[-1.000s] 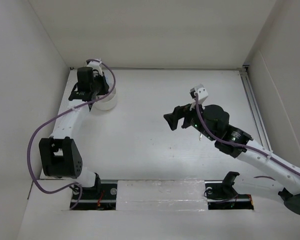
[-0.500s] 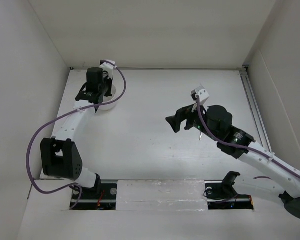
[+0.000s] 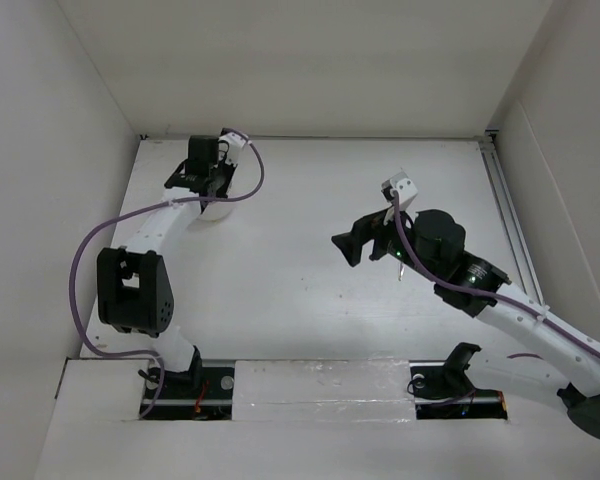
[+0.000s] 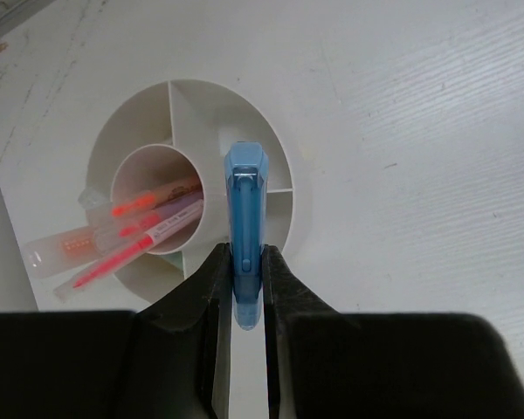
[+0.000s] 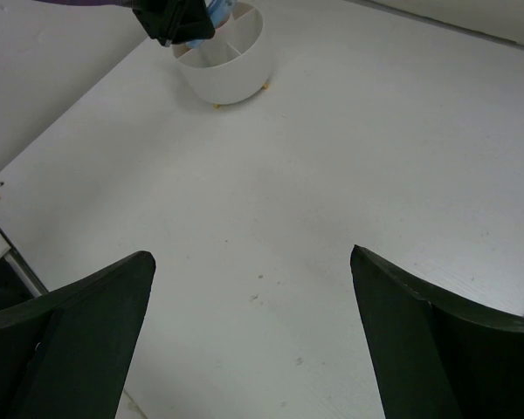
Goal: Sort the stationery into containers
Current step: Place the pen in the storage box.
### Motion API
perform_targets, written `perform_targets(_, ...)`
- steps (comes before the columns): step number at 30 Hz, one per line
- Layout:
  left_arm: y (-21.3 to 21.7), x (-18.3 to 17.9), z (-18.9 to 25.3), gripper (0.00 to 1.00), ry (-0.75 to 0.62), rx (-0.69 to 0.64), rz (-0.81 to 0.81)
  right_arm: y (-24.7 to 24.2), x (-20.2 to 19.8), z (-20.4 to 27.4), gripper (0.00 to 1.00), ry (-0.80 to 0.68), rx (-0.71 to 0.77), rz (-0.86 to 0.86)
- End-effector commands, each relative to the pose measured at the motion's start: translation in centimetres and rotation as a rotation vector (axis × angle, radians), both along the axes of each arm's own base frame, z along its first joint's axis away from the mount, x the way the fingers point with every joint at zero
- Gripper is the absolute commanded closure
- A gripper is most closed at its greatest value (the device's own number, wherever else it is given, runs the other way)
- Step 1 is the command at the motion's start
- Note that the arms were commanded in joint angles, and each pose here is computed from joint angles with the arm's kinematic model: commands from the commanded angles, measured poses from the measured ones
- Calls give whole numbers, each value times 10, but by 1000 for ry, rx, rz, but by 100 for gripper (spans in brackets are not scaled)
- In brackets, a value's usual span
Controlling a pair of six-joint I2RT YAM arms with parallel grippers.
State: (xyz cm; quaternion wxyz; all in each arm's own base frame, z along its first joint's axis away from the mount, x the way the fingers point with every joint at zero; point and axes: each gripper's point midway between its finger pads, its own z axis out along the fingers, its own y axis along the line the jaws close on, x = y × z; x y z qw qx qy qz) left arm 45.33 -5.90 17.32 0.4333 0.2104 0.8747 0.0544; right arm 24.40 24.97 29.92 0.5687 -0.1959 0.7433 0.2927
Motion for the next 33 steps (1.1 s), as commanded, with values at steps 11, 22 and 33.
perform_targets(11, 6, -9, 0, 100, -28, 93, -28, 1, 2, 6, 0, -34, 14, 14)
perform_targets(22, 6, -2, -5, 100, -37, 112, -46, 3, -1, 6, 0, -32, 16, 32)
perform_targets(33, -16, 7, 19, 100, -40, 29, -115, 4, 0, 4, 0, -33, 17, 32)
